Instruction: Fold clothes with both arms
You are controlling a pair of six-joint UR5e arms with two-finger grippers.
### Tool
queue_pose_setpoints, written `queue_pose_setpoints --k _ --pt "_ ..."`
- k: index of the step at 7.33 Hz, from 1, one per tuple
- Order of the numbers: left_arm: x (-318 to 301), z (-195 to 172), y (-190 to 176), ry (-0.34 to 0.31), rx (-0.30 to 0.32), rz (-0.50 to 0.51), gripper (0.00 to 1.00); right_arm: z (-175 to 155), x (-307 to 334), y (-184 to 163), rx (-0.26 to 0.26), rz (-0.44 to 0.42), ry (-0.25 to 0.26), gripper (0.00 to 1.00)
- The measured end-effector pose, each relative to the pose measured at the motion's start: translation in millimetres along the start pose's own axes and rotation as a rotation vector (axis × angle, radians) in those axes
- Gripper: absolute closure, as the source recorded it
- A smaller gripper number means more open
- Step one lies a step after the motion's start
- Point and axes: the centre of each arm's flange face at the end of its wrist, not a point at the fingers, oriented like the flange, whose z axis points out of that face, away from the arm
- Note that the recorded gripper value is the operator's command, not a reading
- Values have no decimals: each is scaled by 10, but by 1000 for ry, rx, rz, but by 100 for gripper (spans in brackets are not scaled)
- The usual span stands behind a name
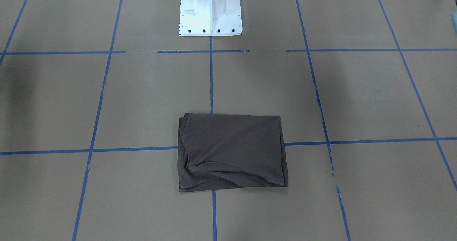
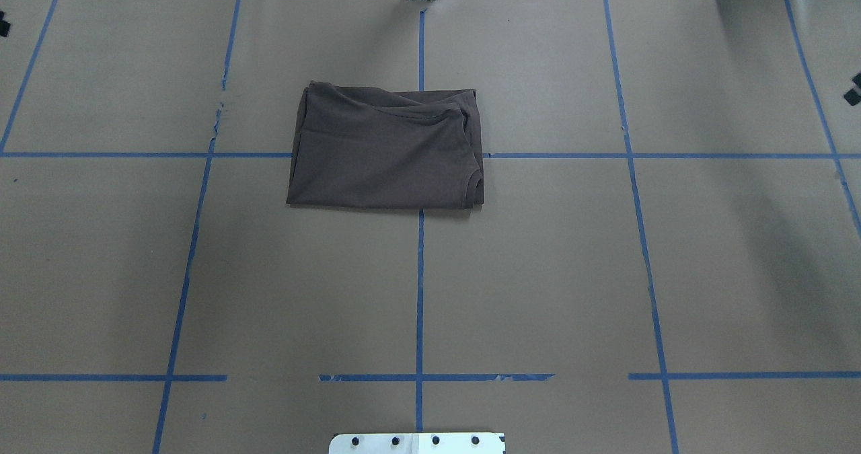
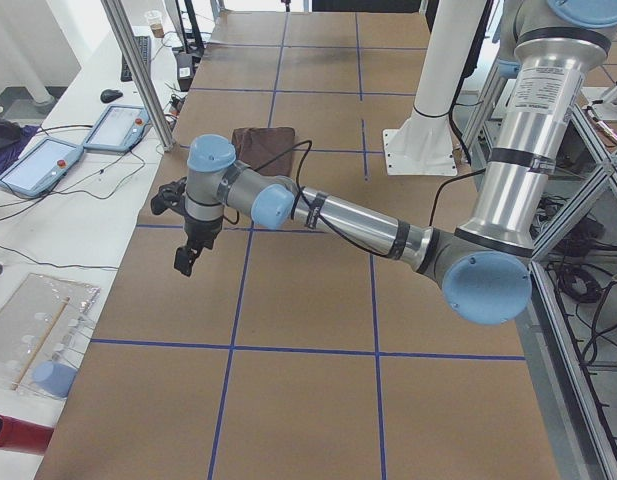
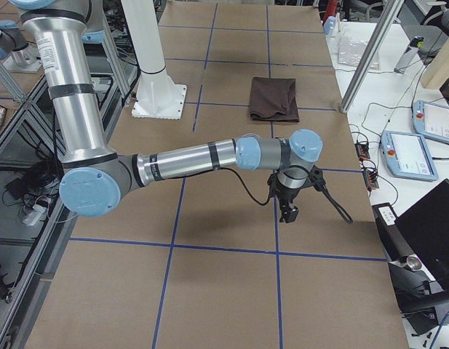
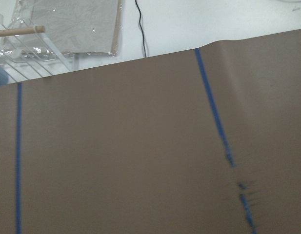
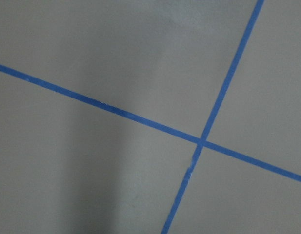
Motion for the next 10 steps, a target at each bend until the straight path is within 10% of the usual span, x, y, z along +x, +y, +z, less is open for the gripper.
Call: queue_pose_setpoints --k 6,10 --pt "-637 393 1329 51 -61 -86 0 231 561 913 30 127 -98 0" --pt "-686 489 1366 67 -156 -152 0 272 586 1172 30 297 -121 0"
